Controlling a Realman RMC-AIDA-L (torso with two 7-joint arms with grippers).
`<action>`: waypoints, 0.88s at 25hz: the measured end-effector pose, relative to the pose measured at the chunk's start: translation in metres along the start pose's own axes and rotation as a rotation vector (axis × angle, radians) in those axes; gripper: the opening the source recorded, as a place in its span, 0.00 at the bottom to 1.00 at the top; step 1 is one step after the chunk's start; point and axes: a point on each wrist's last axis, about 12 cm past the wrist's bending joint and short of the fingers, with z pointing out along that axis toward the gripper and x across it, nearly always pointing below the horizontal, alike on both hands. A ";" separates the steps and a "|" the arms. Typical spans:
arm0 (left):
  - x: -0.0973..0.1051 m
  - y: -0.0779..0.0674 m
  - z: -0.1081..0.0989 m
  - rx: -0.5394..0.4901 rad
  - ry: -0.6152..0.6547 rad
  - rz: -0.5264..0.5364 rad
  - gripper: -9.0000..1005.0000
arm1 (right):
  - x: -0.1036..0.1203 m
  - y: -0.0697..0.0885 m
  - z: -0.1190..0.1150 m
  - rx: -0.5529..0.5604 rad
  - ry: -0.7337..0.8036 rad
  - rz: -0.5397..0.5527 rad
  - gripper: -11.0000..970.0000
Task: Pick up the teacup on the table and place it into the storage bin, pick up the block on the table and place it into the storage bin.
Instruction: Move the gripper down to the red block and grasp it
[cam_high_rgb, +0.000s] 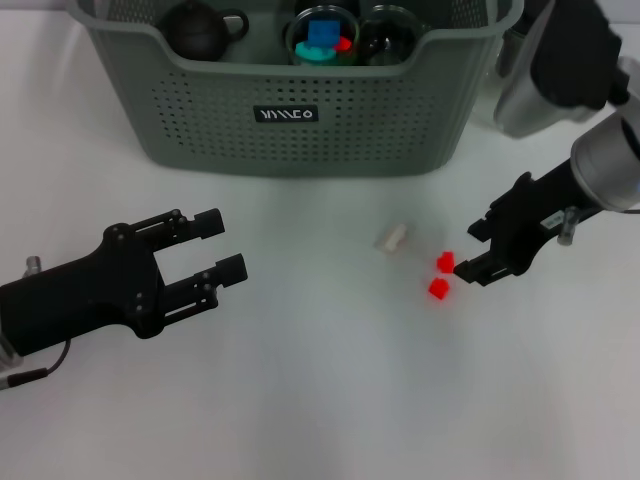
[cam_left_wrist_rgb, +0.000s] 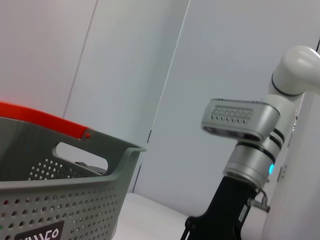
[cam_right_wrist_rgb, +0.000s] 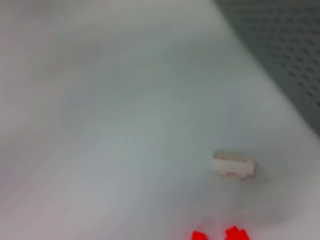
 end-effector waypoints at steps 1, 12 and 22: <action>0.000 0.000 0.000 -0.001 0.000 0.000 0.62 | 0.000 -0.001 0.002 0.002 -0.005 -0.017 0.60; -0.001 0.002 0.002 -0.004 -0.001 0.005 0.62 | 0.000 -0.007 0.013 0.025 -0.014 -0.126 0.60; 0.000 0.003 0.004 -0.015 0.002 0.002 0.62 | -0.001 -0.012 0.031 0.050 -0.005 -0.129 0.60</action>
